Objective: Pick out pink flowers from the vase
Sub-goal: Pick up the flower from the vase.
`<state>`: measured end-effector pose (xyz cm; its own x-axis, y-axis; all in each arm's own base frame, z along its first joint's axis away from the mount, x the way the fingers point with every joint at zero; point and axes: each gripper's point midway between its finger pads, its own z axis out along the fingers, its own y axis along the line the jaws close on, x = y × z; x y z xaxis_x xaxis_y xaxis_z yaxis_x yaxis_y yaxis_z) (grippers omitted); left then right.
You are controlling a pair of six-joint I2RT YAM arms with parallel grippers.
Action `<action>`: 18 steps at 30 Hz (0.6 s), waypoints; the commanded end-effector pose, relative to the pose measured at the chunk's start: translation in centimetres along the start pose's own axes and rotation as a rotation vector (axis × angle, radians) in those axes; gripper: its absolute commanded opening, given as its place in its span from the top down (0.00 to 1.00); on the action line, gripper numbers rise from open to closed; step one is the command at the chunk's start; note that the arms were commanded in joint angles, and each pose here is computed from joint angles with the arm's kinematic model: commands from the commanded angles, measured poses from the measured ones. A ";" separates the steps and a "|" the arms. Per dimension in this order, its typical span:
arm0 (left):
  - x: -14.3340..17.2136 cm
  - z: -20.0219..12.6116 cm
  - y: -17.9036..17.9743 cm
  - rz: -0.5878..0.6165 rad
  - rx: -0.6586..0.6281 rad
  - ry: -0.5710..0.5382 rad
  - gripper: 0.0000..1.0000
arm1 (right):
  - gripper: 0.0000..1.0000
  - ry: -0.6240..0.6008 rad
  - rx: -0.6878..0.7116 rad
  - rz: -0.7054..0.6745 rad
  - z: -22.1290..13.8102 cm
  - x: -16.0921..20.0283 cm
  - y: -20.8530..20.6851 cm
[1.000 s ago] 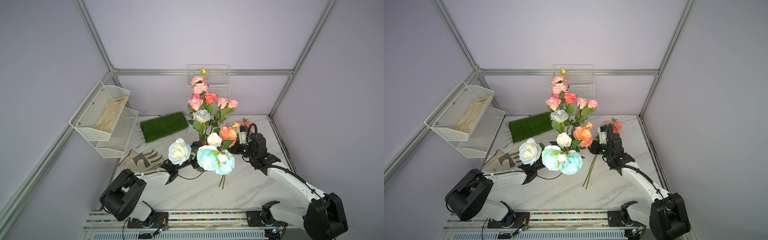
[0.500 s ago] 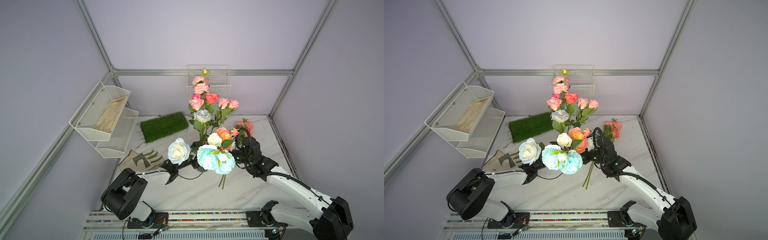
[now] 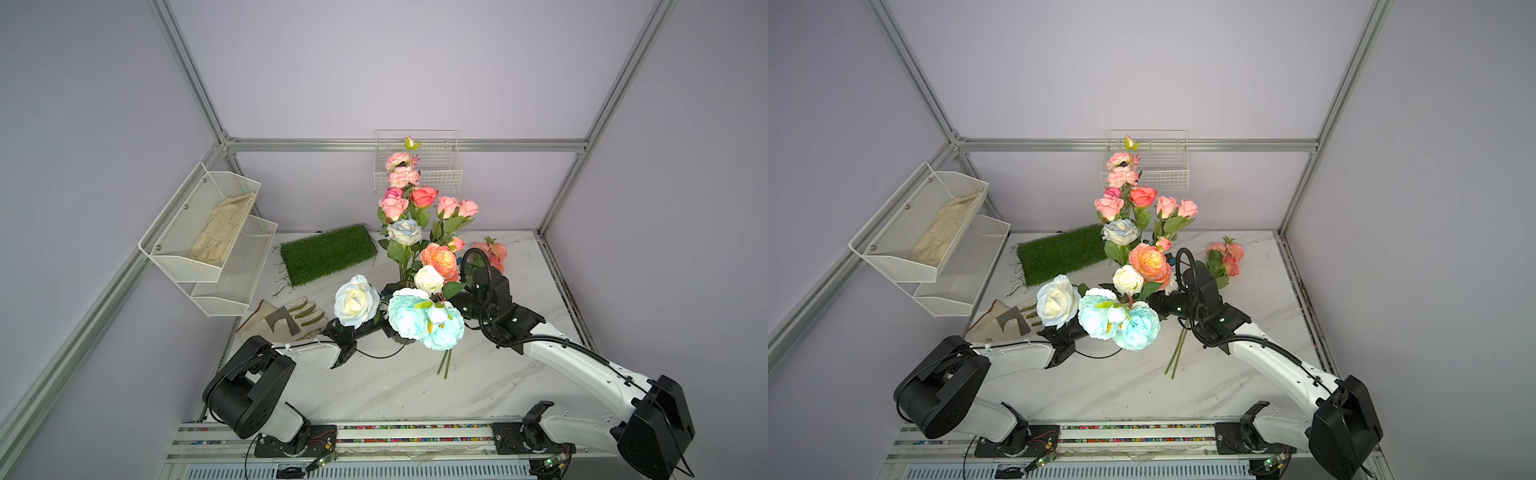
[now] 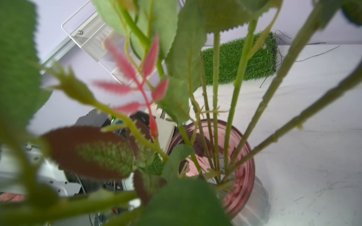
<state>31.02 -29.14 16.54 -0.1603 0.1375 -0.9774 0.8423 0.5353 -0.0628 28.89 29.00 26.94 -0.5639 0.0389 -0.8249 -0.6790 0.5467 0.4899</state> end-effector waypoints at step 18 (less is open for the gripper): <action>4.3 0.0 -0.1 -0.129 0.012 0.146 1.00 | 1.00 -0.368 0.410 -0.086 -11.8 -10.6 0.1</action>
<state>31.08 -29.20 16.54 -0.1573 0.1341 -0.9784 0.8434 0.5337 -0.0624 28.85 22.37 37.39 -0.3209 0.2104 -0.9234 -0.5756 0.7309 0.3666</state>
